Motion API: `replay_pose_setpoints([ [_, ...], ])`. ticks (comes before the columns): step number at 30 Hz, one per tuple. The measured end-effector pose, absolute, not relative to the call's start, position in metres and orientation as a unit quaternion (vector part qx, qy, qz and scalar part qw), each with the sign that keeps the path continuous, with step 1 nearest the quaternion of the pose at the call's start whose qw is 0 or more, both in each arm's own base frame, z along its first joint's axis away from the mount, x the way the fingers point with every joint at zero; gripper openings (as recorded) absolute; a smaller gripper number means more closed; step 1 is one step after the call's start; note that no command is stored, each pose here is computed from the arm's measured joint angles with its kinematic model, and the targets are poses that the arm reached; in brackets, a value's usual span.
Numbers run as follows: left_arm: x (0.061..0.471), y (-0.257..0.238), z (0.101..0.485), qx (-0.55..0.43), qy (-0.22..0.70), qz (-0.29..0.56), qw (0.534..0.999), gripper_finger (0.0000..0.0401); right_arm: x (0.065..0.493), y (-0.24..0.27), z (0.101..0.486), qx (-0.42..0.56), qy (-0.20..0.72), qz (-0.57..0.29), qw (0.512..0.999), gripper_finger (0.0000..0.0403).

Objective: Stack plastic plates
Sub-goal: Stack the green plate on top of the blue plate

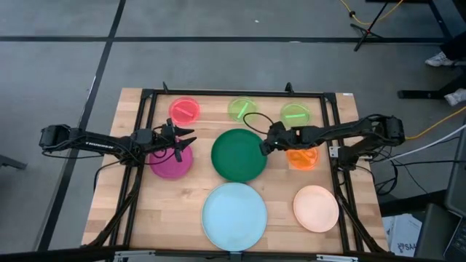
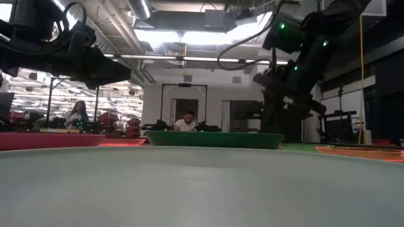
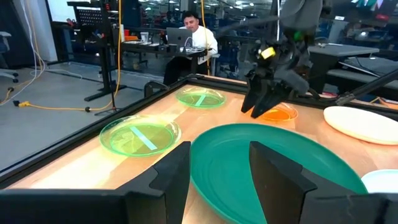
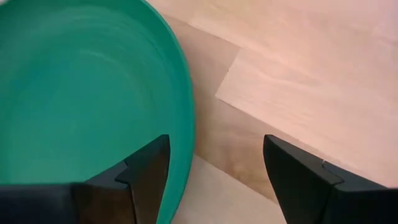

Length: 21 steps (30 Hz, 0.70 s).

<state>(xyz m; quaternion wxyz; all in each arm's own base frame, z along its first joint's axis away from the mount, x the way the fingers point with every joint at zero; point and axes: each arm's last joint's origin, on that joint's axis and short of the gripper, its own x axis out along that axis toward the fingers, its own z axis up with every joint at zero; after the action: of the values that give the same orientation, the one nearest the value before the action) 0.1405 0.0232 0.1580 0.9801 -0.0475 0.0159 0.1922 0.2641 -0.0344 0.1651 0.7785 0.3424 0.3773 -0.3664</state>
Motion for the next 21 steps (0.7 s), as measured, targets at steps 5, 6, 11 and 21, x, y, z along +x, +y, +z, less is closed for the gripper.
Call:
replay_pose_setpoints([
  [5,0.14,0.023,0.158,-0.048,0.016,0.192,0.98,0.0157,0.275,-0.034,0.143,0.35,0.405,-0.349,0.769,0.0248],
  [6,0.14,0.023,0.158,-0.048,0.016,0.192,0.98,0.0157,0.276,-0.034,0.14,0.351,0.408,-0.345,0.769,0.0248],
  [11,0.14,0.023,0.158,-0.047,0.016,0.194,0.98,0.0157,0.279,-0.033,0.133,0.356,0.421,-0.329,0.767,0.0246],
  [21,0.14,0.024,0.158,-0.045,0.015,0.206,0.977,0.0157,0.28,-0.033,0.133,0.356,0.419,-0.327,0.769,0.0124],
])
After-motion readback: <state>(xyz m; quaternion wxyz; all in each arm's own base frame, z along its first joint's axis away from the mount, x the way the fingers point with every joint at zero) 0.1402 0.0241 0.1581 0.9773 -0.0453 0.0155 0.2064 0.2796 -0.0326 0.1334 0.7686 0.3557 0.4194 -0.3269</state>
